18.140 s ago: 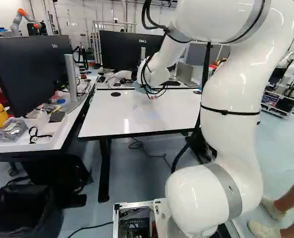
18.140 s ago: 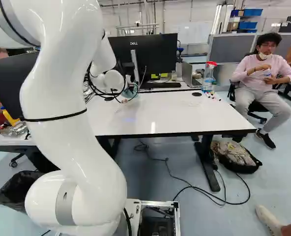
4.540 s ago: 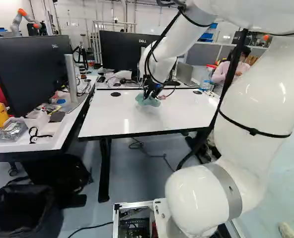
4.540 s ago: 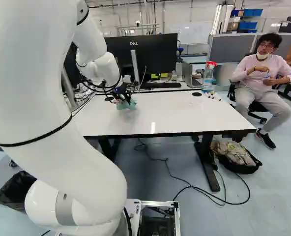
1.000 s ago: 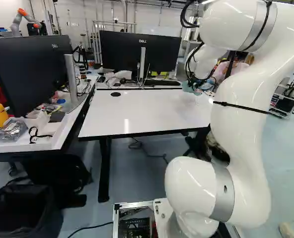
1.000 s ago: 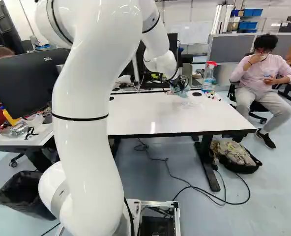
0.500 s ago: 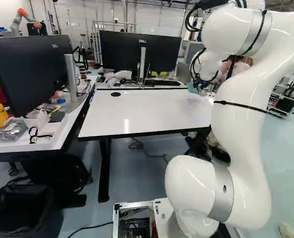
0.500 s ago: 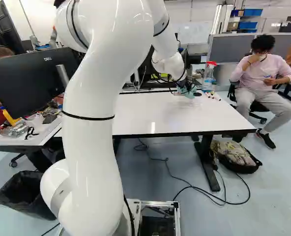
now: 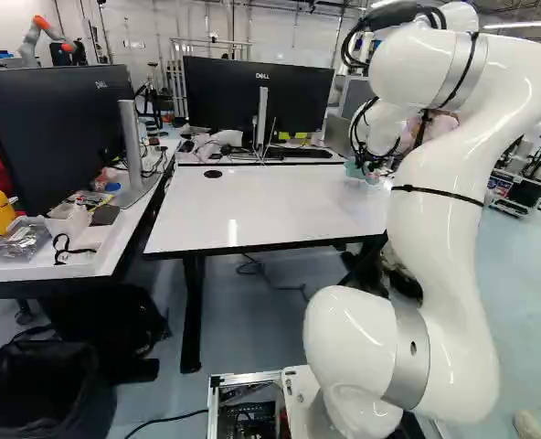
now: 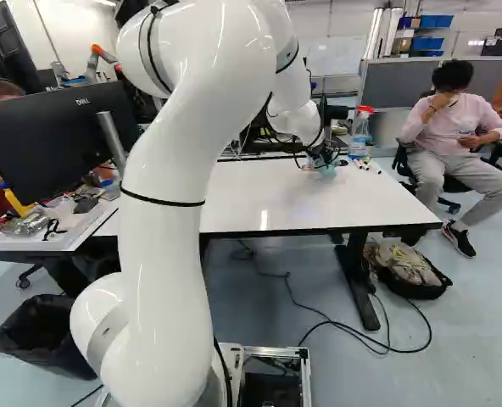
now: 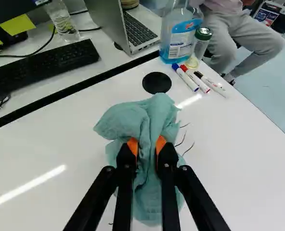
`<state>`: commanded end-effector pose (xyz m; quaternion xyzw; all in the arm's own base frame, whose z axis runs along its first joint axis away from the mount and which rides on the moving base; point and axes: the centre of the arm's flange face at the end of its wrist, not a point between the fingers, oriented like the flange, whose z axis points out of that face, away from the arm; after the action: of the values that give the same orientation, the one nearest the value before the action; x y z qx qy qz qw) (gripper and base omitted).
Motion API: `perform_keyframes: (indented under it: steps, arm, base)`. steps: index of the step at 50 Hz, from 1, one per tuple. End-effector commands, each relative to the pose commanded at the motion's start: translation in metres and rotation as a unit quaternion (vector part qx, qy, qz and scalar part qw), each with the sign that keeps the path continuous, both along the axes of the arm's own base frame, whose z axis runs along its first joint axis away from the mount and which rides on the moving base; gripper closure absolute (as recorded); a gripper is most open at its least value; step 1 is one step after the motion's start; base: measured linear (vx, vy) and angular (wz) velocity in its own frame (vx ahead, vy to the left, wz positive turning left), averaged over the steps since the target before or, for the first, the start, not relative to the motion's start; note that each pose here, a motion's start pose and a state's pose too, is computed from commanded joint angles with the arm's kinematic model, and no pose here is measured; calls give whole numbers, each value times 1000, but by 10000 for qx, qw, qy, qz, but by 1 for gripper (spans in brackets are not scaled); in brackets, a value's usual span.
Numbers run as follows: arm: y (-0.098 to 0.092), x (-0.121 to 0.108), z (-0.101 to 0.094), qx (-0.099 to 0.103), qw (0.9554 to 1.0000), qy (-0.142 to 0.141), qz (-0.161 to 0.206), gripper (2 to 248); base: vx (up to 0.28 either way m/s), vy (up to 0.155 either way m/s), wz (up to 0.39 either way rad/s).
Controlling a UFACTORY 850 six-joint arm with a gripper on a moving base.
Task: Clean the table with the green towel
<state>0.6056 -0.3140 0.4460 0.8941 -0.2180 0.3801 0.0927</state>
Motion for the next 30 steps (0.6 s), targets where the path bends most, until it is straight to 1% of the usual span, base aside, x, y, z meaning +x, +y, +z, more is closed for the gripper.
perform_keyframes:
  steps: [22,30]
  arm:
    - [-3,5,-28,88,9998,171,0,191]
    - [-3,5,-28,88,9998,171,0,191]
  base:
    - [0,0,0]
    - [0,0,0]
